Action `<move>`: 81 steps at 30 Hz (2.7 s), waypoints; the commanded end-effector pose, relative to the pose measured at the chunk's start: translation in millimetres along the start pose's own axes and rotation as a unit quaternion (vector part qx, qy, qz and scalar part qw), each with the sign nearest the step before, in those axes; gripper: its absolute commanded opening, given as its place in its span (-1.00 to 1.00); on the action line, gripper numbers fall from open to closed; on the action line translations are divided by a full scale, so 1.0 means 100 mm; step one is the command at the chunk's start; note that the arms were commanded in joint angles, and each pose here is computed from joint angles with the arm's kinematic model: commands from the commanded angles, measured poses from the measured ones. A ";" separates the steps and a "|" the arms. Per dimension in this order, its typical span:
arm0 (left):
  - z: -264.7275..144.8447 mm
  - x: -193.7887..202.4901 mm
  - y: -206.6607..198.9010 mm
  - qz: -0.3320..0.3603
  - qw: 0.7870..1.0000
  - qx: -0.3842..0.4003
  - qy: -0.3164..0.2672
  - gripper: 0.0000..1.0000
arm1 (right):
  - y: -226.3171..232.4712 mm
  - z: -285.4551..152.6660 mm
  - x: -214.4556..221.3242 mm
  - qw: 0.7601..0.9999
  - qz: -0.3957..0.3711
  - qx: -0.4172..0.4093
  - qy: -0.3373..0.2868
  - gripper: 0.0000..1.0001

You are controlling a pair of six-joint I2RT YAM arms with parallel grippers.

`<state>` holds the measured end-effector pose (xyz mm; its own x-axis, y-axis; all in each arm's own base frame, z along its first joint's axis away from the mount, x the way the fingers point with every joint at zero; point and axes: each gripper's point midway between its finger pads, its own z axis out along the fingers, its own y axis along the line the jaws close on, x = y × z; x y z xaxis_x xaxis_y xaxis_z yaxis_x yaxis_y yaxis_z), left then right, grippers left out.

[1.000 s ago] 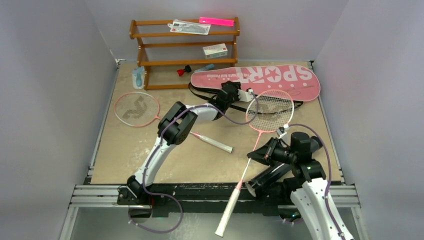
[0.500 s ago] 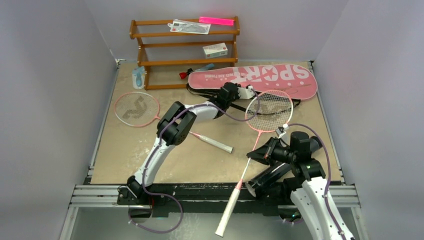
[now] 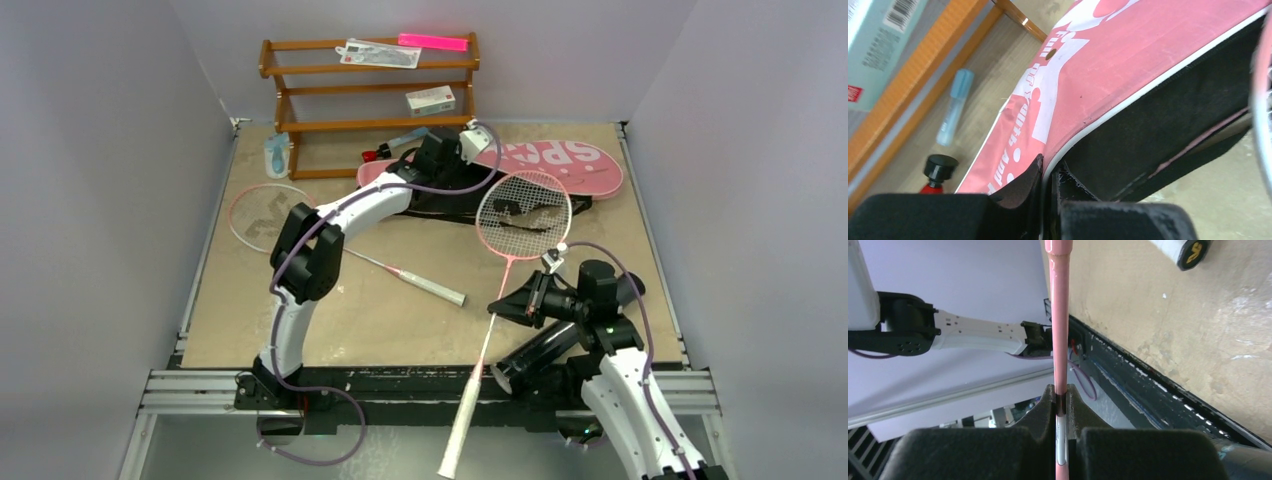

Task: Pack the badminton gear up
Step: Open the racket bag at the center of the board, then place the racket in the racket bag.

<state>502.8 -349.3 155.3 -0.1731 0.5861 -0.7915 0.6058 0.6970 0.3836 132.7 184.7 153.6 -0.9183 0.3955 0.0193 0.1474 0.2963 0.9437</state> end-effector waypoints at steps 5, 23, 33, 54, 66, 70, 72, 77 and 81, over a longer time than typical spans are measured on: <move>-0.11 -0.20 -0.12 -0.128 0.991 0.032 0.016 -1.00 | 0.15 -0.02 0.28 0.994 -0.019 -0.065 0.084 -1.00; -0.61 -0.18 -0.16 -0.171 0.984 0.055 0.020 -1.00 | 0.12 0.47 0.13 0.994 -0.022 -0.021 0.100 -1.00; -1.22 0.19 -0.53 -0.239 0.962 0.126 0.034 -1.00 | 0.13 0.50 -0.85 0.998 -0.049 0.017 -0.024 -1.00; -2.03 -0.09 -1.23 -0.277 0.906 0.321 0.017 -1.00 | 0.41 0.84 -2.20 0.982 -0.100 0.078 -0.137 -1.00; -2.45 0.17 -1.82 -0.279 0.883 0.376 0.044 -1.00 | 0.24 0.66 -2.81 0.958 -0.100 0.111 -0.243 -1.00; -2.46 0.23 -1.94 -0.297 0.866 0.401 0.044 -1.00 | 0.30 0.73 -2.85 0.962 -0.073 0.068 -0.255 -1.00; -2.44 0.26 -2.05 -0.305 0.852 0.422 0.045 -1.00 | 0.36 0.76 -2.85 0.963 -0.065 0.038 -0.257 -1.00; -2.33 0.43 -2.22 -0.306 0.845 0.432 0.072 -1.00 | 0.37 0.68 -2.90 0.957 -0.050 0.059 -0.279 -1.00; -2.36 0.43 -2.24 -0.302 0.844 0.436 0.073 -1.00 | 0.38 0.63 -3.01 0.949 -0.047 0.068 -0.304 -1.00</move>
<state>240.9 -374.1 145.7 -0.6552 0.2073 -0.7264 0.7041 0.5160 -0.4879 367.3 178.6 112.9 -0.8043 0.5849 -0.1045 0.2213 0.4582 0.8609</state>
